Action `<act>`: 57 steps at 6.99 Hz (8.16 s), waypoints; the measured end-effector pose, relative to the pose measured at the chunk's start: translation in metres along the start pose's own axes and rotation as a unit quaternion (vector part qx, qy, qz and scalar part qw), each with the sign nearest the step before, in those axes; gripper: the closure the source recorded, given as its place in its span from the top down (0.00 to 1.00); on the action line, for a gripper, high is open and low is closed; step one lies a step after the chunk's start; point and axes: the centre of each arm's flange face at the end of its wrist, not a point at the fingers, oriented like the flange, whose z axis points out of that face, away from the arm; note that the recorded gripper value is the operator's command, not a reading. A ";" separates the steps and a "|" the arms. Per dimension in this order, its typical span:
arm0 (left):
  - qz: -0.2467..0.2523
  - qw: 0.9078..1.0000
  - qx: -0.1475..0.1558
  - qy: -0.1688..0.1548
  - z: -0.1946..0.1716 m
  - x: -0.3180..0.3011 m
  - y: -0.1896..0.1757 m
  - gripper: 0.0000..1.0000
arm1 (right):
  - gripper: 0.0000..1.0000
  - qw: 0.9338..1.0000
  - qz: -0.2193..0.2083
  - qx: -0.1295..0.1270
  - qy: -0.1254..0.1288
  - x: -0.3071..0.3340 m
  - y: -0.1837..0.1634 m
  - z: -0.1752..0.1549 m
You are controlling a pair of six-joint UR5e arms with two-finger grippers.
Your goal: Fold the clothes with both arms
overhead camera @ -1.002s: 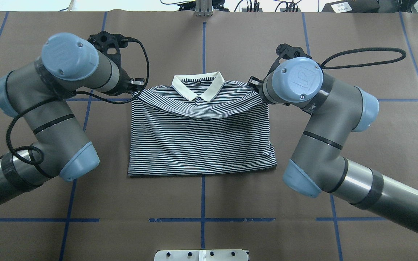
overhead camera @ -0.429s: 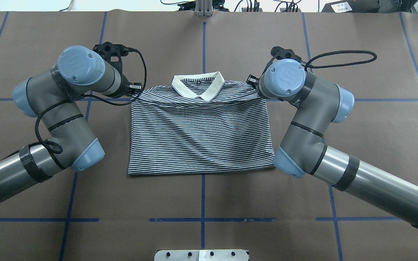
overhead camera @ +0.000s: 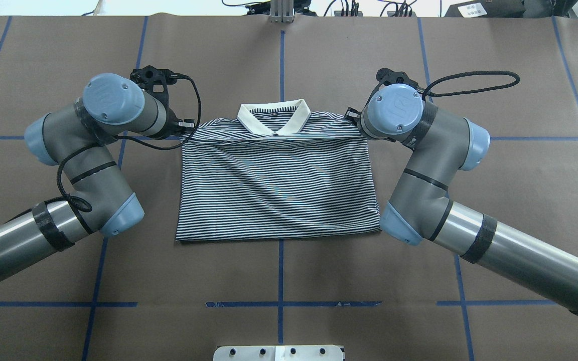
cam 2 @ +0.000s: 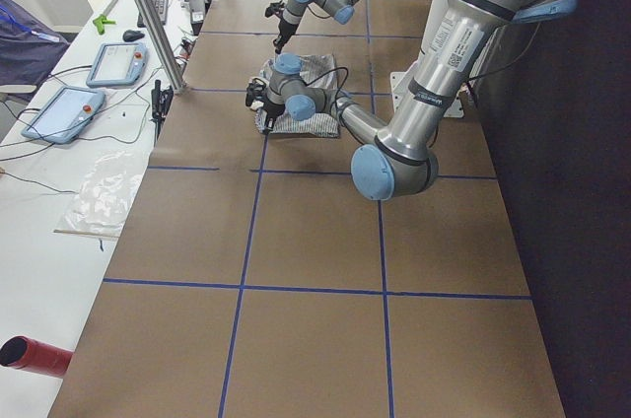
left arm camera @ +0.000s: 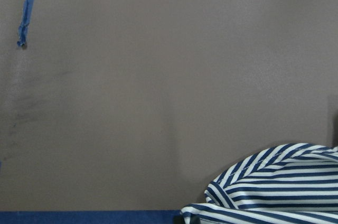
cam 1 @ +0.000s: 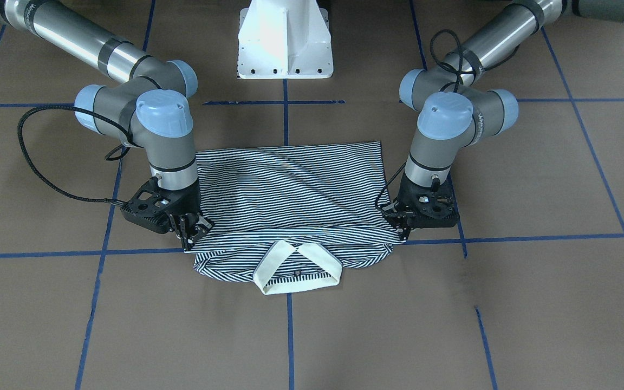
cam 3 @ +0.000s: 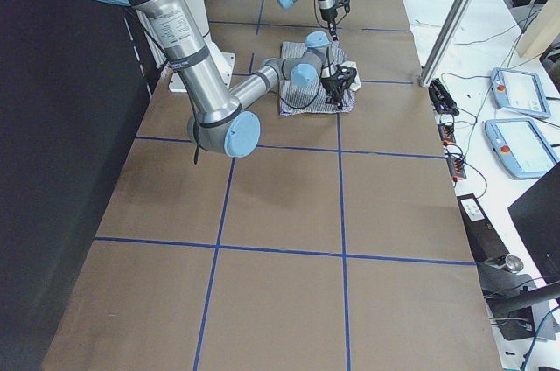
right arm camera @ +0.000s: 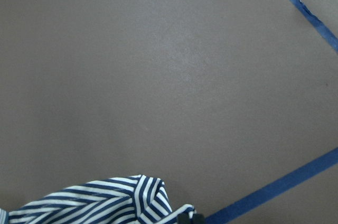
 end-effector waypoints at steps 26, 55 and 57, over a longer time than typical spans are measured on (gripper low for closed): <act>-0.056 0.990 -0.071 0.110 -0.056 -0.002 0.210 0.00 | 1.00 0.982 -0.175 -0.069 -0.026 0.073 -0.090 -0.037; 0.184 0.977 0.106 -0.004 0.010 -0.156 -0.196 1.00 | 0.13 0.996 0.064 -0.022 -0.060 -0.179 0.089 0.003; 0.185 0.977 0.108 -0.002 0.007 -0.160 -0.190 1.00 | 0.00 0.996 0.066 -0.021 -0.060 -0.178 0.094 0.004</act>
